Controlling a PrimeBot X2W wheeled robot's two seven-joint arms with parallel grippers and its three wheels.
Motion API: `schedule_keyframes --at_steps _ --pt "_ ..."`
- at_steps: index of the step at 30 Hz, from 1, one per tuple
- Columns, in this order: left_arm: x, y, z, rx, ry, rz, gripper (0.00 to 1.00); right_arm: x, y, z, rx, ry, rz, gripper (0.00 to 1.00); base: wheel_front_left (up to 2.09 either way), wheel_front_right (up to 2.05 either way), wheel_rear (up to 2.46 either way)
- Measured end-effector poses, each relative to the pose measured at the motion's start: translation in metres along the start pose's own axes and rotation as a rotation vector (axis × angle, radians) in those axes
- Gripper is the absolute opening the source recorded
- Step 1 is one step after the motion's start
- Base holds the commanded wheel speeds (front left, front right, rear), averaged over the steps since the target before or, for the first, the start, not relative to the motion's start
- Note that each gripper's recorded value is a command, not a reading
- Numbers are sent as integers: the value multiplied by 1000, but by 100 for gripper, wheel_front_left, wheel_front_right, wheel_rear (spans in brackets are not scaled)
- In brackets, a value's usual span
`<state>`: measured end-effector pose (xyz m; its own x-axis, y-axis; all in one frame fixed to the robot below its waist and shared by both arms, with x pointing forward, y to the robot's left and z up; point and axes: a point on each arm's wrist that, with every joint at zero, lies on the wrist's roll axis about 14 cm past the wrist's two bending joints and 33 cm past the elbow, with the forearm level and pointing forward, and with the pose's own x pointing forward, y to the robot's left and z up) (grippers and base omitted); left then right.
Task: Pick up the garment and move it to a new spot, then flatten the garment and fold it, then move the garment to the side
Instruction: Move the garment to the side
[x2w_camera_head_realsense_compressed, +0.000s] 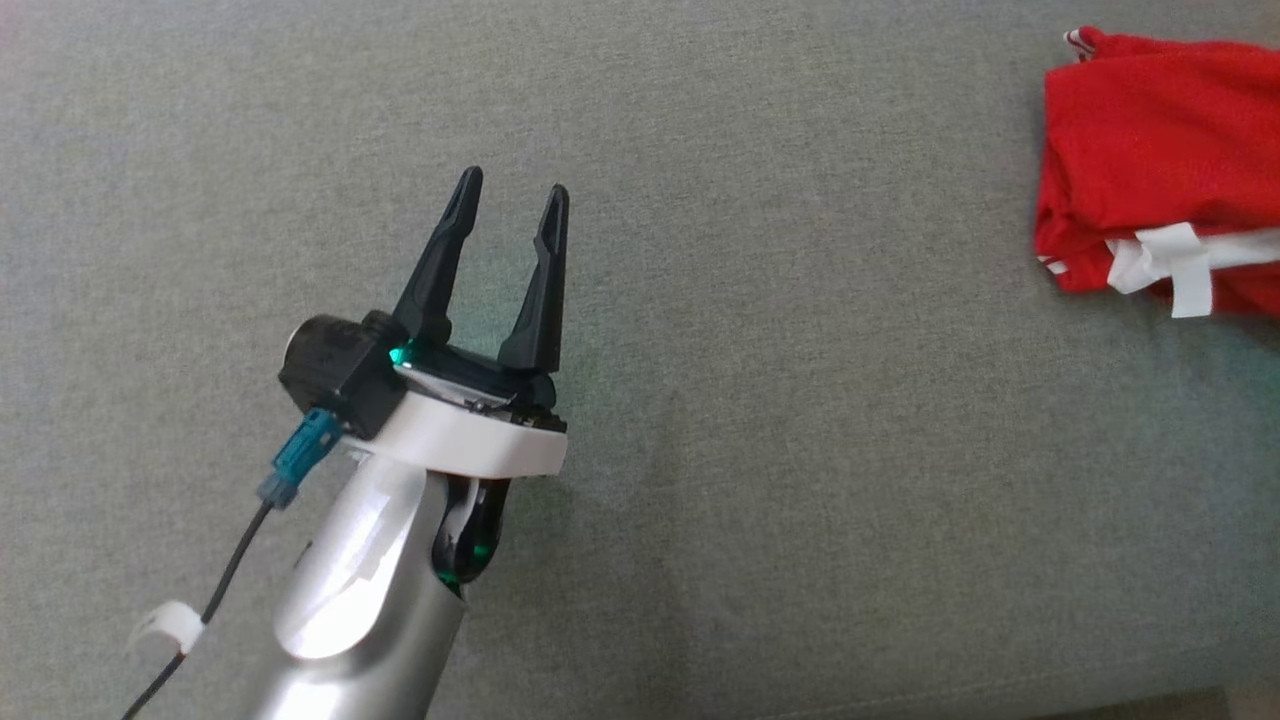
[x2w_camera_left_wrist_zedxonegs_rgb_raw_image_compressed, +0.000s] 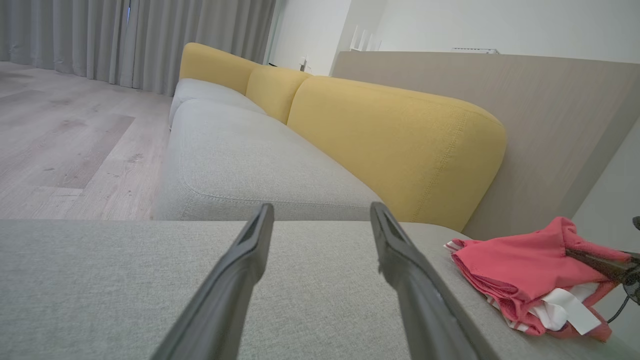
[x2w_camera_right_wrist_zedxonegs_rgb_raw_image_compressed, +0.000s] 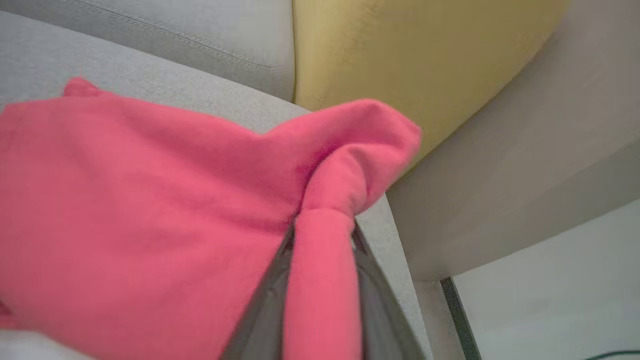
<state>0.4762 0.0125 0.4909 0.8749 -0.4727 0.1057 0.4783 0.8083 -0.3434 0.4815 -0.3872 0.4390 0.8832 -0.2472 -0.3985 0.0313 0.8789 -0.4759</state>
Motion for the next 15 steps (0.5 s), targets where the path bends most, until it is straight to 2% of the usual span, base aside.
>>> schedule_keyframes --at_steps 4,8,15 --pt "-1 0 1 4 0 2 100 -1 -2 3 8 -17 -17 100 0 0 0" --pt "-3 -1 11 14 -19 0 100 -5 -1 26 26 -97 -26 100 0 0 0" --pt "-17 3 43 49 -87 45 100 -27 18 109 99 -350 -5 100 0 0 0"
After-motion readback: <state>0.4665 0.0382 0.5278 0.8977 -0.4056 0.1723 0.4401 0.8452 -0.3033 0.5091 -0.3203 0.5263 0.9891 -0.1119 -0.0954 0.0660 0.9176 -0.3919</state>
